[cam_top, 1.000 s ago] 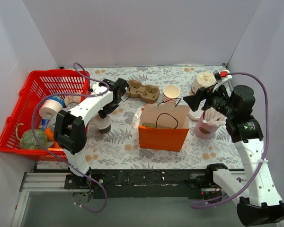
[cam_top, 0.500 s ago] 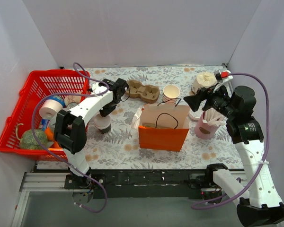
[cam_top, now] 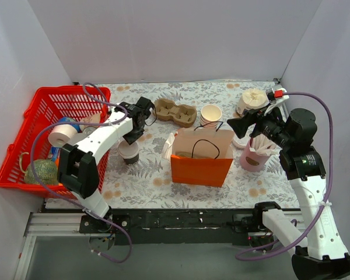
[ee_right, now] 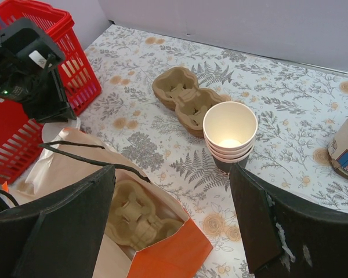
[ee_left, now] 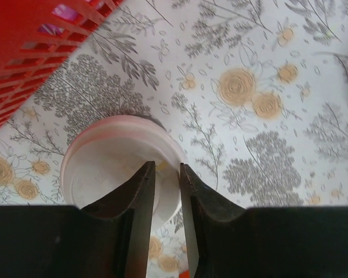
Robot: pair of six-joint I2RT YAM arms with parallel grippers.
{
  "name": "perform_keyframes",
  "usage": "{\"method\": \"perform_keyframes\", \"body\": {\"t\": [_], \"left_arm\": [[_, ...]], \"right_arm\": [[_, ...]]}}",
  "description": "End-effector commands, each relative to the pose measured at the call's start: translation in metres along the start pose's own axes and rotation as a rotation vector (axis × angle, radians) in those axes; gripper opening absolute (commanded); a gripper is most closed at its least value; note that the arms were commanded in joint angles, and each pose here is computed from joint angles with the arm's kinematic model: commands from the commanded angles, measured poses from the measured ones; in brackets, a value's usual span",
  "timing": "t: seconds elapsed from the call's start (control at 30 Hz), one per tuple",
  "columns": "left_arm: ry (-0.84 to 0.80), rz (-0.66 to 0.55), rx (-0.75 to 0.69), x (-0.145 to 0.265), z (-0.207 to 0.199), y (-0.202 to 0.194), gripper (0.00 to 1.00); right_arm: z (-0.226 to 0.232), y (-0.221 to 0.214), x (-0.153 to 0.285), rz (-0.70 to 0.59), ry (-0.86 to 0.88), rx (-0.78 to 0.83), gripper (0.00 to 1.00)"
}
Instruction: Pack the takeout coffee
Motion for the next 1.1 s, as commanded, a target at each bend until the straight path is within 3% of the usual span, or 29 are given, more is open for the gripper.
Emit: {"method": "perform_keyframes", "body": {"t": [0.0,0.53,0.67,0.8,0.83,1.07], "left_arm": [[-0.204,0.086,-0.005,0.026,0.001,0.008,0.00],[-0.363,0.164,-0.183,0.051,0.014,0.016,0.00],[-0.431,0.118,-0.274,0.068,0.011,0.031,0.00],[-0.524,0.076,-0.319,0.089,0.013,0.047,0.00],[-0.528,0.063,-0.321,0.092,0.014,0.050,0.00],[-0.572,0.016,-0.368,0.102,0.013,0.061,0.00]], "right_arm": [[0.001,0.006,0.000,-0.041,0.003,0.007,0.87],[0.001,0.005,-0.002,-0.009,0.006,-0.023,0.87],[0.002,0.005,-0.003,0.038,0.003,-0.099,0.88],[-0.001,0.009,0.005,0.169,-0.132,-0.205,0.86],[0.000,0.002,0.007,0.264,-0.135,-0.239,0.84],[0.013,0.015,0.020,0.484,-0.174,-0.236,0.74]]}}
Point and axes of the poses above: each gripper's point midway between its finger pads, its own x axis back along the fingers, its own z axis along the line the jaws close on, y = z × x, the point moved 10 cm from there along x, back along the fingers, and after that the axes turned 12 degrees about x, right-handed, at the moved point
